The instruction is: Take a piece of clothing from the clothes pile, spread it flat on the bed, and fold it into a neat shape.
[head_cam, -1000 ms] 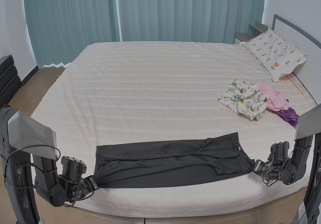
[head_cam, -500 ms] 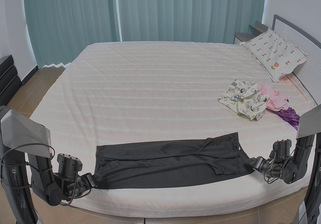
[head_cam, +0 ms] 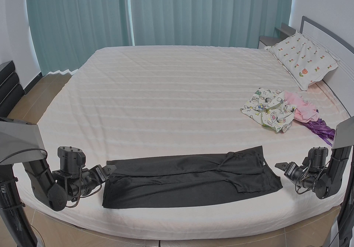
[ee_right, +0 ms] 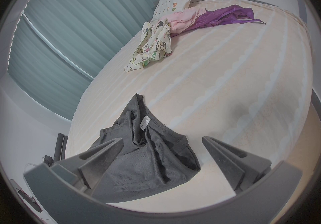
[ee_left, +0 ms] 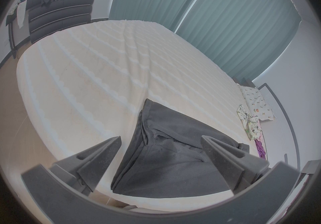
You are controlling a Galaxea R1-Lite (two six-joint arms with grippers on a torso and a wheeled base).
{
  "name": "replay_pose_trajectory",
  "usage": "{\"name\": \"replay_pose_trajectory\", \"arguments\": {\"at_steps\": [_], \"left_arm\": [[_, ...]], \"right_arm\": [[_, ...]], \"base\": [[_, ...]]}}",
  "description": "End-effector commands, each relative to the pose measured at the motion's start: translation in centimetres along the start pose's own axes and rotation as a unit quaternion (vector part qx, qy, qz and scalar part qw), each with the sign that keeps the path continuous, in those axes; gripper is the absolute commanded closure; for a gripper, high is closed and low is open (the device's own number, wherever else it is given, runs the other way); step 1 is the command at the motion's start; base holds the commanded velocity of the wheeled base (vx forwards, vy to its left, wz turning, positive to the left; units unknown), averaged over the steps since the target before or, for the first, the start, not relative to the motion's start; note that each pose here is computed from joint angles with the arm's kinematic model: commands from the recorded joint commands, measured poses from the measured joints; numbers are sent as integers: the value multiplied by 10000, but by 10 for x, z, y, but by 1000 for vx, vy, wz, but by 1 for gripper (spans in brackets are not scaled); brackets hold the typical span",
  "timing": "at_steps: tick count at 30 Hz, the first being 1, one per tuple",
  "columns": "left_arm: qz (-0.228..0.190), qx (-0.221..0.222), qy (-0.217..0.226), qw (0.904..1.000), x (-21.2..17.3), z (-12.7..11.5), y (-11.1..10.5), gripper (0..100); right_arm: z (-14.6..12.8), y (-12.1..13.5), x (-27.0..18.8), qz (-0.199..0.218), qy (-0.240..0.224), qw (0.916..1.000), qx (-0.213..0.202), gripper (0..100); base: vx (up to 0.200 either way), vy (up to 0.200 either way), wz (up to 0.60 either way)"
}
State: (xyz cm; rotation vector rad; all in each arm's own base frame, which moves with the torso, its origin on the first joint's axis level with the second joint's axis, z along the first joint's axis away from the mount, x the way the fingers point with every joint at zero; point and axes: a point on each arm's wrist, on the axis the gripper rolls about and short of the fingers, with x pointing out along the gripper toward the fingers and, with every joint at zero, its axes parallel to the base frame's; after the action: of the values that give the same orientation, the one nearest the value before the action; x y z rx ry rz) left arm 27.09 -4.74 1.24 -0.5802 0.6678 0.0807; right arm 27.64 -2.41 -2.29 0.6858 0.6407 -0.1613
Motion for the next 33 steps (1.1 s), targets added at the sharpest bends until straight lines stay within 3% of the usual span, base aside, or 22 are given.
{"name": "replay_pose_trajectory", "arguments": {"at_steps": [1, 12, 27, 28, 33], "left_arm": [[-12, 68, 86, 9999, 26, 4, -10, 0], [56, 326, 62, 9994, 82, 4, -10, 0], [243, 247, -178, 9992, 103, 12, -3, 0], [258, 238, -179, 9992, 105, 12, -2, 100], [379, 186, -283, 9987, 106, 17, 3, 100]], "right_arm": [[-3, -2, 3, -5, 99, 9999, 39, 0], [-10, -6, 10, -33, 176, 9998, 27, 0], [-15, -4, 11, 4, 185, 9998, -29, 0], [-15, -4, 11, 9, 189, 9998, -33, 0], [-15, -4, 11, 5, 195, 9998, -40, 0]], "base": [[0, 0, 0], [0, 0, 0], [0, 0, 0], [0, 0, 0], [0, 0, 0]]}}
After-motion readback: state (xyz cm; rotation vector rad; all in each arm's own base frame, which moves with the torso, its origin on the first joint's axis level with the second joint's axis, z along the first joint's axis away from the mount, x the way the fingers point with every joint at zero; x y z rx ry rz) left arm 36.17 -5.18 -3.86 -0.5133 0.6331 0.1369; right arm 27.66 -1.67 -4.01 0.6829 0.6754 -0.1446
